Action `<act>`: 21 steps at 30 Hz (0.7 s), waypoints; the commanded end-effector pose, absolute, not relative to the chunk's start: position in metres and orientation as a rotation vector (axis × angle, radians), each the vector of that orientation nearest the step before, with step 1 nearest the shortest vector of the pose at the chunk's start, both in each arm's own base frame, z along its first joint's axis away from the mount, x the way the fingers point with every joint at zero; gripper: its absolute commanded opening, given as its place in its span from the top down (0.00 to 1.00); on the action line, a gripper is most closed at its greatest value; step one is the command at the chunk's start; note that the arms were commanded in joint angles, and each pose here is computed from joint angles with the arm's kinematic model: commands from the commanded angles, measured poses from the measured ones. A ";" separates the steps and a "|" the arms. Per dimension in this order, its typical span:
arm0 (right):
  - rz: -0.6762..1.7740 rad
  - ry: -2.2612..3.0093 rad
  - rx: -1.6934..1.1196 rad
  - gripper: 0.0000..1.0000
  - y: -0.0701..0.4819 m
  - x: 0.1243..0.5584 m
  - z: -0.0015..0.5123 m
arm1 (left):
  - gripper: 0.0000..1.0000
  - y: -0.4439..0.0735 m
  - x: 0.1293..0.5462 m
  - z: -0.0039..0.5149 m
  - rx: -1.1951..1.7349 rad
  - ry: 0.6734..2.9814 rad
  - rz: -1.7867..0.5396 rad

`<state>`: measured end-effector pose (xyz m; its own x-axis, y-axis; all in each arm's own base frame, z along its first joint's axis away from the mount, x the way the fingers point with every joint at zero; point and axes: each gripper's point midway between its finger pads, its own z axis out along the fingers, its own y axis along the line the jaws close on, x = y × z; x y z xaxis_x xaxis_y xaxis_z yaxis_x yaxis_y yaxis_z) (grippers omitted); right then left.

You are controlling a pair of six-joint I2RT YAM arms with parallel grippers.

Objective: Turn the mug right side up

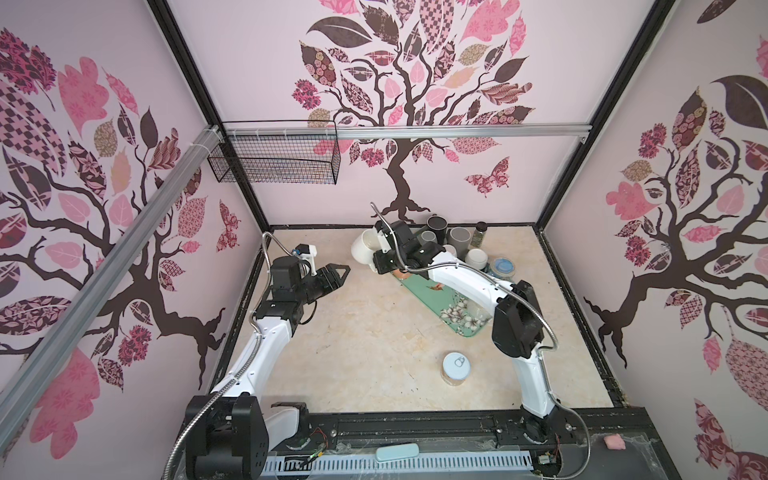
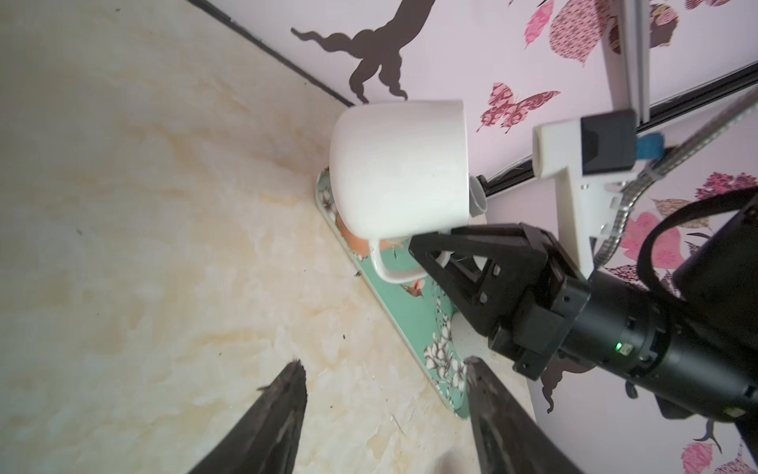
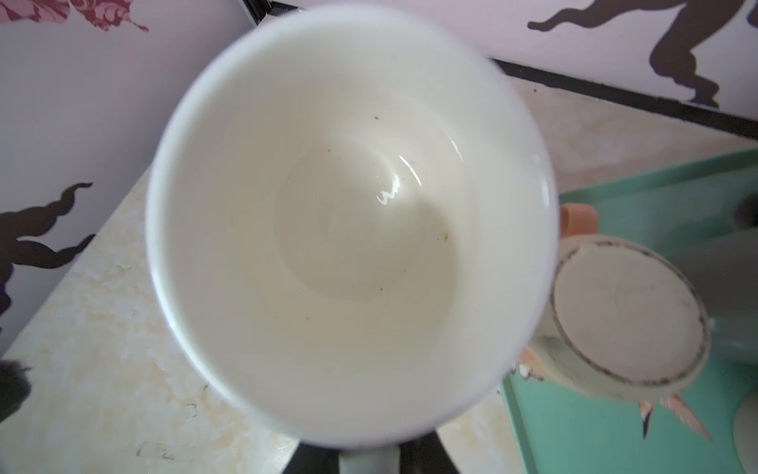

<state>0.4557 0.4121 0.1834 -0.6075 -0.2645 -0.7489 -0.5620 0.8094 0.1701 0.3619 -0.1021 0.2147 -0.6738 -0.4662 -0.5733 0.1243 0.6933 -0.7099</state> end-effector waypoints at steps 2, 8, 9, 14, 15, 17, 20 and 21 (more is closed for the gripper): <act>0.355 2.126 -0.870 1.00 0.426 0.482 0.173 | 0.36 -0.099 0.354 0.183 -0.318 2.186 -0.953; 0.309 2.066 -1.071 1.00 0.447 0.496 0.136 | 0.36 -0.104 0.347 0.163 -0.350 2.232 -1.002; 0.299 2.049 -1.110 1.00 0.449 0.497 0.127 | 0.37 -0.105 0.346 0.160 -0.350 2.238 -1.014; 0.228 2.011 -1.201 1.00 0.452 0.504 0.098 | 0.37 -0.107 0.336 0.149 -0.356 2.265 -1.030; 0.220 2.011 -1.201 1.00 0.452 0.506 0.095 | 0.37 -0.107 0.333 0.145 -0.362 2.273 -1.032; 0.211 2.002 -1.202 1.00 0.453 0.509 0.092 | 0.37 -0.107 0.331 0.141 -0.363 2.281 -1.033; 0.197 1.985 -1.204 1.00 0.454 0.513 0.091 | 0.37 -0.108 0.328 0.137 -0.358 2.294 -1.036; 0.189 1.981 -1.204 0.95 0.454 0.514 0.090 | 0.37 -0.108 0.327 0.135 -0.360 2.299 -1.035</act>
